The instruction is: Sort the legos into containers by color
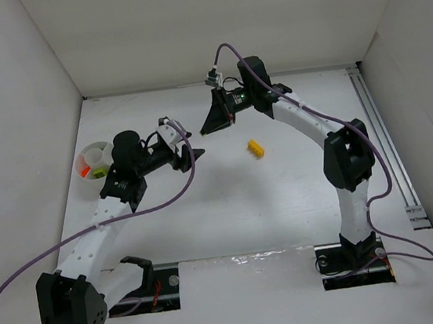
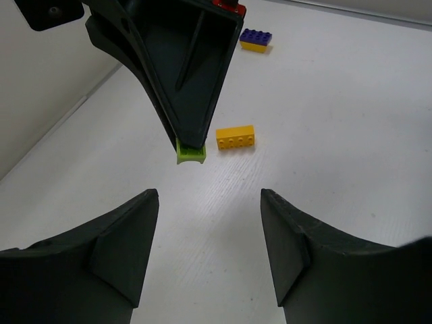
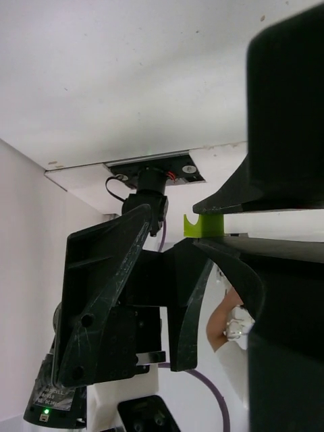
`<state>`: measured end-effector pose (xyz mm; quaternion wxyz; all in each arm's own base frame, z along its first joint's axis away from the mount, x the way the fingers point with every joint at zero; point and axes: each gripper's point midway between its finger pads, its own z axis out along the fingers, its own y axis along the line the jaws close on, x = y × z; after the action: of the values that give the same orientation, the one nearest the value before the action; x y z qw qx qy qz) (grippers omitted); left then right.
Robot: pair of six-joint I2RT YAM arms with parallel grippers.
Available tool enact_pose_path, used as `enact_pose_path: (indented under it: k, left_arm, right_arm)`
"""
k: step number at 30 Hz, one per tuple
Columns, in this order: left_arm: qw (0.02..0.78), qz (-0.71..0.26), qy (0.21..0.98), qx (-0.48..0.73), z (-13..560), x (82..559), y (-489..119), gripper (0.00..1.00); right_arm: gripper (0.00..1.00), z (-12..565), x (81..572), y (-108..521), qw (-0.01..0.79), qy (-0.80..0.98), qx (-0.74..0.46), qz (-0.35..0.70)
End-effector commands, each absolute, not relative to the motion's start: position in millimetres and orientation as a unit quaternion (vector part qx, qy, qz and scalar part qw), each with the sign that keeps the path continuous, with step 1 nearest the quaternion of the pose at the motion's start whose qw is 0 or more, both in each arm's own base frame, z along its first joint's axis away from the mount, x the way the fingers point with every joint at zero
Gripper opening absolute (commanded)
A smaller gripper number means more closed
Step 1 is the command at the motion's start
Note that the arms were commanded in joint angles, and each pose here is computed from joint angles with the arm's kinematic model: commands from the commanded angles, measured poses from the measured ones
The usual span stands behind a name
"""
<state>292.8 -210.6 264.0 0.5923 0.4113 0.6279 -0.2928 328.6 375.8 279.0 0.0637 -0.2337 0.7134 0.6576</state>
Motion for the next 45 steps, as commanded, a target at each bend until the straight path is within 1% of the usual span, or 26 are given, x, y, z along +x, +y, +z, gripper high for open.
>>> enact_pose_path:
  k: [1,5,13,19,23,45]
  left_arm:
    - [0.610,-0.274,0.615,0.418,269.3,298.5,-210.6,0.57]
    - [0.618,-0.267,0.611,0.416,273.1,300.9,-211.6,0.52]
    - [0.625,-0.257,0.606,0.418,276.3,305.6,-211.0,0.50]
    - [0.627,-0.254,0.605,0.421,277.6,307.9,-211.5,0.50]
    - [0.629,-0.257,0.598,0.425,281.6,308.9,-213.7,0.46]
    - [0.641,-0.278,0.577,0.423,301.3,306.3,-222.5,0.43]
  right_arm:
    - [0.04,321.5,314.6,377.0,0.101,0.682,-0.275,0.670]
    - [0.04,321.6,311.1,379.8,0.098,0.680,-0.278,0.671]
    - [0.04,321.6,311.1,379.8,0.098,0.680,-0.278,0.671]
    - [0.03,324.5,312.6,380.5,0.101,0.682,-0.275,0.670]
    - [0.03,320.5,310.7,384.4,0.095,0.682,-0.276,0.670]
    - [0.03,314.1,311.7,389.6,0.088,0.687,-0.272,0.668]
